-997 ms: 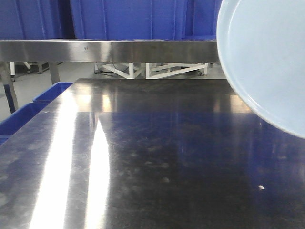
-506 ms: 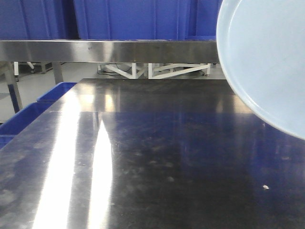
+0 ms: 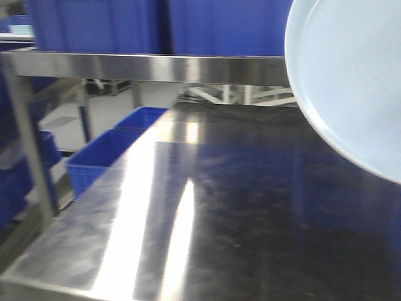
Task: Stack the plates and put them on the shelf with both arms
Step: 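Drive the base away from the table holding the plates raised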
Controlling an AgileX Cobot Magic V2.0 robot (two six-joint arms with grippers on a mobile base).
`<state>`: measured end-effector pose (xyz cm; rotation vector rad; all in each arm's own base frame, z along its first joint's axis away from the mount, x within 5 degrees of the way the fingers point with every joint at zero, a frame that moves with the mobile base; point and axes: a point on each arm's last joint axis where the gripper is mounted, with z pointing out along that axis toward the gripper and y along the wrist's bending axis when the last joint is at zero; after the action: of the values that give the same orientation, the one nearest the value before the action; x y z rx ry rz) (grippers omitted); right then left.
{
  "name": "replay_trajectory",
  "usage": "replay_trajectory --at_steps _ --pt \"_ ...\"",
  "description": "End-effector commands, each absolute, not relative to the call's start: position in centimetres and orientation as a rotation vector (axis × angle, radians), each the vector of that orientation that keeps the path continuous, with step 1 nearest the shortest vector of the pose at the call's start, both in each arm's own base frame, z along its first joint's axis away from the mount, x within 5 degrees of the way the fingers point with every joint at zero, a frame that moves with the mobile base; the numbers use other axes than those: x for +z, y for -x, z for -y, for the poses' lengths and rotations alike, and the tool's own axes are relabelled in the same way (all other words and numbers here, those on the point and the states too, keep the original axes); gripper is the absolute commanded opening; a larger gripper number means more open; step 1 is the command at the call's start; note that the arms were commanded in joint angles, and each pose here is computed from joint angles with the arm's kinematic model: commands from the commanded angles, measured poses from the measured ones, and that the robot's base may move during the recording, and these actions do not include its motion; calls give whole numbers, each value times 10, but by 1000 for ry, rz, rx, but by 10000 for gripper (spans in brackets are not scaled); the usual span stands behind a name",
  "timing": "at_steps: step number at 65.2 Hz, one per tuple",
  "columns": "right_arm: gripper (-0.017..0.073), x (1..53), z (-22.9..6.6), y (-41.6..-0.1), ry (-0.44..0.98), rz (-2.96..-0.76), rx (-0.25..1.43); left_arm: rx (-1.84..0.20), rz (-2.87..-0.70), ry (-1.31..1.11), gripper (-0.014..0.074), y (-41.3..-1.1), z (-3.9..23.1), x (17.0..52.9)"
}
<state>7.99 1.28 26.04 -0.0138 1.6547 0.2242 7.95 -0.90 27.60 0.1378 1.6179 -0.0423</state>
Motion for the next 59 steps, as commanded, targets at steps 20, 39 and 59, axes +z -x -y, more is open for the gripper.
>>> replay_trajectory --at_steps 20,39,59 --pt "58 279 -10 -80 -14 -1538 214 -54 -1506 -114 82 -79 9 295" --pt "58 279 -10 -80 -14 -1538 214 -54 -1506 -114 82 -79 9 295" --pt "58 279 -10 -80 -14 -1538 214 -54 -1506 -114 82 -79 9 295"
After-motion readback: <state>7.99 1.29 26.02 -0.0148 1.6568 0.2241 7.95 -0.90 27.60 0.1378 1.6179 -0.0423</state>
